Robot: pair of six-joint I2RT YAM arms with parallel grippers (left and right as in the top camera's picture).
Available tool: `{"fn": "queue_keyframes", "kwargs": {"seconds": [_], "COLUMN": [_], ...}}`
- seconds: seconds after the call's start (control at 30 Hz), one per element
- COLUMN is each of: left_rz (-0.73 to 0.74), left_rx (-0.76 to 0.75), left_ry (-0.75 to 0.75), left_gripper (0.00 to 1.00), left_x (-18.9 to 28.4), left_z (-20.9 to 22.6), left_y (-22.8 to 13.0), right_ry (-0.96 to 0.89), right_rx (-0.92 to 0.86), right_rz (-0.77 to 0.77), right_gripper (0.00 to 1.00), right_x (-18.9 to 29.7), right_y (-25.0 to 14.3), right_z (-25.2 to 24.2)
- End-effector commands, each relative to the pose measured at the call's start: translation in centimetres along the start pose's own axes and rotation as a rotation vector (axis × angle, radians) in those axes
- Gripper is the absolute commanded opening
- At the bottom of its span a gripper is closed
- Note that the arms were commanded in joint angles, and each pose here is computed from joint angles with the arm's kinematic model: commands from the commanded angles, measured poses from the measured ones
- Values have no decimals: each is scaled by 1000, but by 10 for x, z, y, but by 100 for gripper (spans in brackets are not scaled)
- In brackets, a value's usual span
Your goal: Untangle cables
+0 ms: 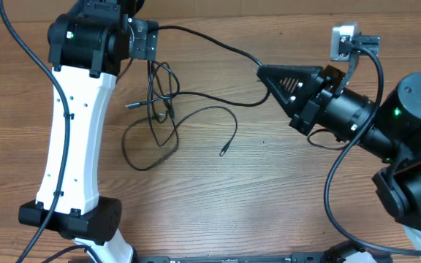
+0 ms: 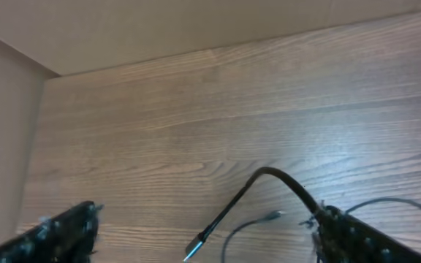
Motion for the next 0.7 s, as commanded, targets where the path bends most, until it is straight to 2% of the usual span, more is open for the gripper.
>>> {"fn": "queue_keyframes", "kwargs": {"seconds": [0.0, 0.03, 0.07, 0.1, 0.2, 0.43, 0.57, 0.67], "left_rz": [-10, -17, -33, -44, -70, -75, -97, -116], "left_rx": [24, 1, -40, -61, -97, -98, -123, -177], "left_ry": [-62, -104, -189, -246, -356, -416, -596, -732], "left_gripper": [54, 40, 15, 4, 4, 4, 4, 10], "left_x": [-1, 0, 0, 1, 4, 6, 12, 18], "left_z": [4, 1, -6, -10, -18, -22, -33, -41], "left_y": [1, 2, 2, 3, 4, 4, 3, 0], "right_ry": [-81, -96, -122, -134, -148, -191, -229, -250], "right_rx": [49, 50, 38, 31, 19, -31, -72, -94], "right_rz": [-58, -57, -56, -55, -45, 13, 59, 85], "right_gripper": [4, 4, 4, 4, 4, 4, 4, 4], "right_x": [17, 18, 19, 19, 14, -11, -32, -43], "right_y": [10, 10, 11, 11, 12, 13, 12, 10], "right_z": [-3, -6, -11, -15, -21, -47, -69, -82]}}
Point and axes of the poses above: each gripper's point midway between its finger pads, its own x axis back along the fingers, its own z axis along the line the jaws close on, y = z × x, the point moved 10 cm from there along x, back along the fingers, and after that the axes turned 7 degrees about -x, right-handed, at the moved point
